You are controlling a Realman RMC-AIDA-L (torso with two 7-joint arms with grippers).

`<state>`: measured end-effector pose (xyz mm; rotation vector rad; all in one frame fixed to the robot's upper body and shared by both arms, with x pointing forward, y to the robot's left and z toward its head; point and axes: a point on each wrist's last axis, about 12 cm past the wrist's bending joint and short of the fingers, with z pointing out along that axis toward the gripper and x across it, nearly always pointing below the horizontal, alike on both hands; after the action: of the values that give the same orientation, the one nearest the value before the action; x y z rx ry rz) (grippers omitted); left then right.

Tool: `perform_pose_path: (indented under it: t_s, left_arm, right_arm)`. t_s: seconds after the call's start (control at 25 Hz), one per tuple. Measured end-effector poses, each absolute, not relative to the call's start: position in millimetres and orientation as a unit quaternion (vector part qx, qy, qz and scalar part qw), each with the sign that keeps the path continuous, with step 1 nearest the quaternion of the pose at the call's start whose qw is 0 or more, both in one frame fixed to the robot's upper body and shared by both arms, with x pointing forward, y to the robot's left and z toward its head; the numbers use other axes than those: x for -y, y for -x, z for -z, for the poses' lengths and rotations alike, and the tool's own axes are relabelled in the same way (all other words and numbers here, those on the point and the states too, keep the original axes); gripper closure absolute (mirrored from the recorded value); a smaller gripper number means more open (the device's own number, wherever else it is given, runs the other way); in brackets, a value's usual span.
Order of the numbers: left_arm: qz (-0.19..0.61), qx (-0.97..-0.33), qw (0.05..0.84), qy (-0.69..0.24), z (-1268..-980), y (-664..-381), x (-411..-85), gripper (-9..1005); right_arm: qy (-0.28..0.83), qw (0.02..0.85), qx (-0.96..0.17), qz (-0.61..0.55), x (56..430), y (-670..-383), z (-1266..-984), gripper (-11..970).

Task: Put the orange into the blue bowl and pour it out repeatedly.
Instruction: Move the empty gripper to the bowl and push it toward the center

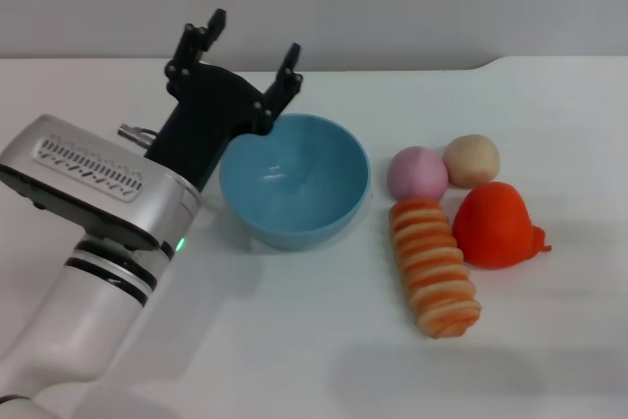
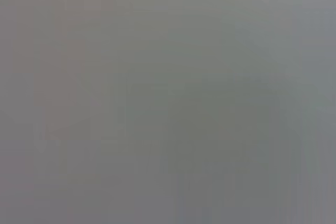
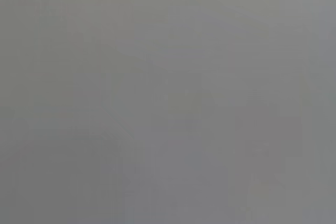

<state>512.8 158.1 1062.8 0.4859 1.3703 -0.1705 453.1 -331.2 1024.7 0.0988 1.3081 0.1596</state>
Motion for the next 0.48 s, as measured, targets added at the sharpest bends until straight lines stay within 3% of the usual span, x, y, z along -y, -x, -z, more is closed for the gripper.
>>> perform_pose_path:
  t_s: [0.48]
  left_arm:
    - [0.059,-0.632,0.748,-0.195,-1058.7,-513.9,-173.0,188]
  right_arm:
    - [-0.060,0.787,-0.610,-0.068,333.1,-452.1,-1023.1,199]
